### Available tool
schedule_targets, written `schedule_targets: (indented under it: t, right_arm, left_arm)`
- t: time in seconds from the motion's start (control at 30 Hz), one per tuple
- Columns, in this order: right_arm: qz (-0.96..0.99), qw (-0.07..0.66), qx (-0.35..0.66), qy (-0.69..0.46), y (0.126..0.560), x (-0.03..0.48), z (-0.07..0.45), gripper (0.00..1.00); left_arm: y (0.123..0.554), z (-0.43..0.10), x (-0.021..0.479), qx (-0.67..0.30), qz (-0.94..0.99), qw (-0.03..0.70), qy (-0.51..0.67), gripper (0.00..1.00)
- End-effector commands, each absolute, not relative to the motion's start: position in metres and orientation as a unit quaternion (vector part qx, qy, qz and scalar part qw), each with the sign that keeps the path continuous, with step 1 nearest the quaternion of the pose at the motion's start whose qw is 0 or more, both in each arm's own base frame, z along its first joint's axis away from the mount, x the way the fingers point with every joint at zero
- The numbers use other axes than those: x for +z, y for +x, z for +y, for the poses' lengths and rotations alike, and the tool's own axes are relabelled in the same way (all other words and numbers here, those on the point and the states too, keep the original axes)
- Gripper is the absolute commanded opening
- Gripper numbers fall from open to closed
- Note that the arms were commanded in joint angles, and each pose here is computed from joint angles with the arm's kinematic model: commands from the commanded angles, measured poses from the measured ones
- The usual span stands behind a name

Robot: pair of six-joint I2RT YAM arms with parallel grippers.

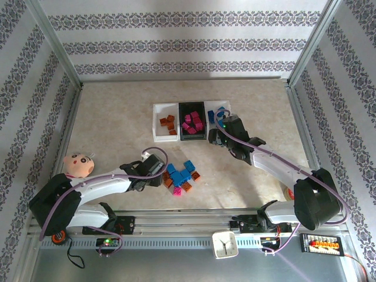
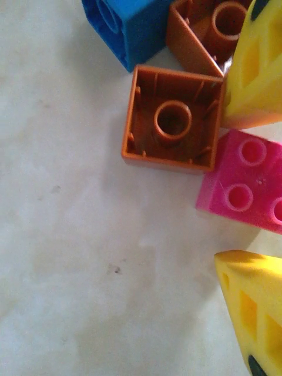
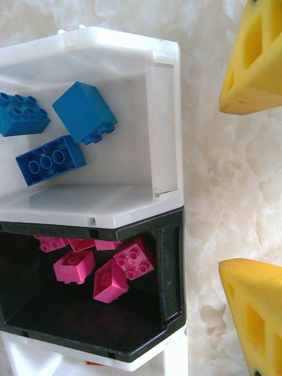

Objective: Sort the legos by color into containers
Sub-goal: Pick up the lego from the middle-left of the table, then place the lego in the container.

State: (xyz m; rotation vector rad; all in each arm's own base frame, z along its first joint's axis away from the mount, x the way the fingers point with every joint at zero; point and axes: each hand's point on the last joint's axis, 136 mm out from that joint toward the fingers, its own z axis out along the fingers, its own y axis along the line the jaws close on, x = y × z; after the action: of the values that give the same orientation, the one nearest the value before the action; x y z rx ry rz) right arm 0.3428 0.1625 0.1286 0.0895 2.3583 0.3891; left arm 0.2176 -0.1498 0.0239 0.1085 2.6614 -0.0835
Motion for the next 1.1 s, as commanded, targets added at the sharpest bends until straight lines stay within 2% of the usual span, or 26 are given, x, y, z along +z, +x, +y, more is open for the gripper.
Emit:
schedule_targets:
  t: [0.0,0.3,0.5,0.63,0.83,1.07]
  right_arm:
    - [0.915,0.371,0.152,0.045,0.344,0.127,0.159,0.66]
    - [0.917,0.365,0.151,0.044,0.343,0.122,0.159,0.66]
    - [0.918,0.365,0.148,0.045,0.341,0.120,0.157,0.66]
    - [0.918,0.365,0.151,0.046,0.339,0.120,0.156,0.66]
    - [0.914,0.368,0.160,0.053,0.327,0.119,0.153,0.66]
    - [0.918,0.358,0.165,0.051,0.301,0.106,0.150,0.66]
  left_arm:
    - [0.225,-0.156,0.037,-0.031,0.963,0.263,0.042,0.56]
    - [0.216,-0.151,0.014,-0.007,0.974,0.221,0.042,0.52]
    - [0.213,-0.155,0.011,-0.021,0.975,0.215,0.040,0.36]
    - [0.219,-0.169,0.040,-0.060,0.968,0.241,0.044,0.31]
    - [0.245,-0.207,0.112,-0.136,0.941,0.303,0.064,0.31]
    - [0.322,-0.273,0.170,-0.143,0.913,0.366,0.112,0.32]
